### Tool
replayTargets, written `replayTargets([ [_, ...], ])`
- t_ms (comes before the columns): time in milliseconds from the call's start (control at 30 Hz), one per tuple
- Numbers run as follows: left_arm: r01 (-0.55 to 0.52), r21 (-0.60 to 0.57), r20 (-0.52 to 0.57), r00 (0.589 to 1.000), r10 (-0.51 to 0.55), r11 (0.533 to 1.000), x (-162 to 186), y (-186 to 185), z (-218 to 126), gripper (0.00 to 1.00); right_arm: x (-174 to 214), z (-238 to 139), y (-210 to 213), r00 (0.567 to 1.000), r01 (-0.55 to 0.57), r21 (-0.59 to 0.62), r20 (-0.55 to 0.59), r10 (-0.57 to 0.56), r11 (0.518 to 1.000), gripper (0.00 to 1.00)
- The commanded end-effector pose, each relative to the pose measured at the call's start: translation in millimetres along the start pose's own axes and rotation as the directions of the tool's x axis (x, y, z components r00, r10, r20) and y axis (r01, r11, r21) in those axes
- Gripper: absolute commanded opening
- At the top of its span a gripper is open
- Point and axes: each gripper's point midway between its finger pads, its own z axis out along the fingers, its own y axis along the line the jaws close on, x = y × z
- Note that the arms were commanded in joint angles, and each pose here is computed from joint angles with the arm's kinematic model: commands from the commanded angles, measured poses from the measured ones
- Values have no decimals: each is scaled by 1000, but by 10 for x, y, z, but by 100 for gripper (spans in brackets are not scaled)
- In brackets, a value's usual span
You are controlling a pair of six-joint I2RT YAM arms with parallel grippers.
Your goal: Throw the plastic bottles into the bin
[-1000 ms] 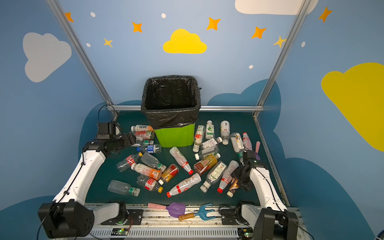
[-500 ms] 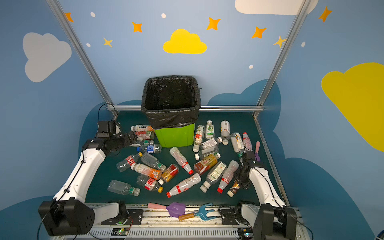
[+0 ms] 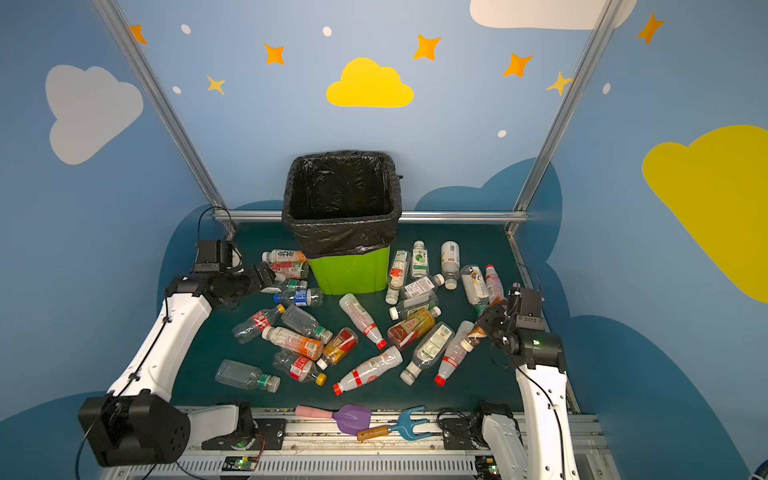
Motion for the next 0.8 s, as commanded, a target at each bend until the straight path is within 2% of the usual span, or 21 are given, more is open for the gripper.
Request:
replayTargets([
  [0,14,-4,-9,1000,-14,1000,-3,1,-52,100,-283,-234,798,997,76,-253,31,-70,965,39],
  [100,7,-4,-1,1000,-7,1000,-41,-12,-99,100,-553,-533,1689,980,199,-429,105,-170,881,40],
  [200,1,-6,5,1000,-1,1000,-72,-26,-146,100,-683,-889,2751,945,326,-608,182,-272,724,42],
  [267,-1,-8,9,1000,1,1000,-102,-33,-181,100,-671,-1110,3424,913,398,-691,239,-329,603,46],
  [367,0,-14,12,1000,0,1000,-122,-34,-231,100,-511,-1281,4257,880,437,-790,278,-384,429,61],
  [433,2,-18,20,1000,-1,1000,-131,-29,-278,100,-470,-1189,4554,892,398,-841,261,-370,367,69],
  [500,5,-21,28,1000,-4,1000,-128,-21,-331,100,-513,-990,4625,915,333,-866,202,-349,373,78],
  [567,4,-26,33,999,-4,1000,-109,-6,-383,100,-564,-843,4559,918,321,-854,173,-358,410,79],
  [667,7,-51,40,999,-5,999,-63,65,-442,100,-622,-759,4353,906,366,-812,198,-375,455,79],
  [767,23,-68,41,999,-20,997,-19,138,-461,100,-744,-810,3989,916,379,-793,247,-317,477,79],
])
